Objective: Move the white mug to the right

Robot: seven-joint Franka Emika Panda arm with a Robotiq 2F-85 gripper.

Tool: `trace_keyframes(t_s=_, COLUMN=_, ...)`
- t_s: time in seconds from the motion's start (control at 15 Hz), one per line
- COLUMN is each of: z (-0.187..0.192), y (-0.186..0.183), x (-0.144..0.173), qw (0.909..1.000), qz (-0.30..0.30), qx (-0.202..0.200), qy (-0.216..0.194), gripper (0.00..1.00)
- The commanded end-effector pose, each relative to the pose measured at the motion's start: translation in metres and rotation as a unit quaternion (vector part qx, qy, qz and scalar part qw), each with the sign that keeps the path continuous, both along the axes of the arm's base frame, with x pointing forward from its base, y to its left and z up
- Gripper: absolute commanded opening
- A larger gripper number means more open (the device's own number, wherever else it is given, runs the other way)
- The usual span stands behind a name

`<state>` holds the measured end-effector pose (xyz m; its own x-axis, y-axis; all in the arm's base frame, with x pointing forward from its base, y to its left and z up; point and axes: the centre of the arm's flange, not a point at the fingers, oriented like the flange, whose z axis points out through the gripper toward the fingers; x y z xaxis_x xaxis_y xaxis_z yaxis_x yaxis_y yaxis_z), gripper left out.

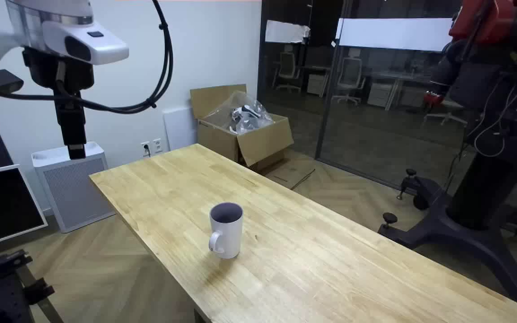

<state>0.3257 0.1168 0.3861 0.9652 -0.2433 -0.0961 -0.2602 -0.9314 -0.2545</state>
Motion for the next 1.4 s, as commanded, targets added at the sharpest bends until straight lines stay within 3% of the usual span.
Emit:
trace_keyframes(t_s=0.0, z=0.000, y=0.000, x=0.000, qw=1.0000, qz=0.000, qx=0.000, qy=0.000, gripper=1.00)
trace_keyframes(t_s=0.87, z=0.000, y=0.000, x=0.000, qw=1.0000, qz=0.000, qx=0.000, qy=0.000, gripper=1.00)
trace_keyframes(t_s=1.07, z=0.002, y=-0.020, x=0.021, qw=0.9946, qz=-0.047, qx=-0.042, qy=-0.083, gripper=1.00)
trace_keyframes(t_s=1.33, z=0.003, y=-0.071, x=0.062, qw=0.9762, qz=-0.088, qx=-0.110, qy=-0.165, gripper=1.00)
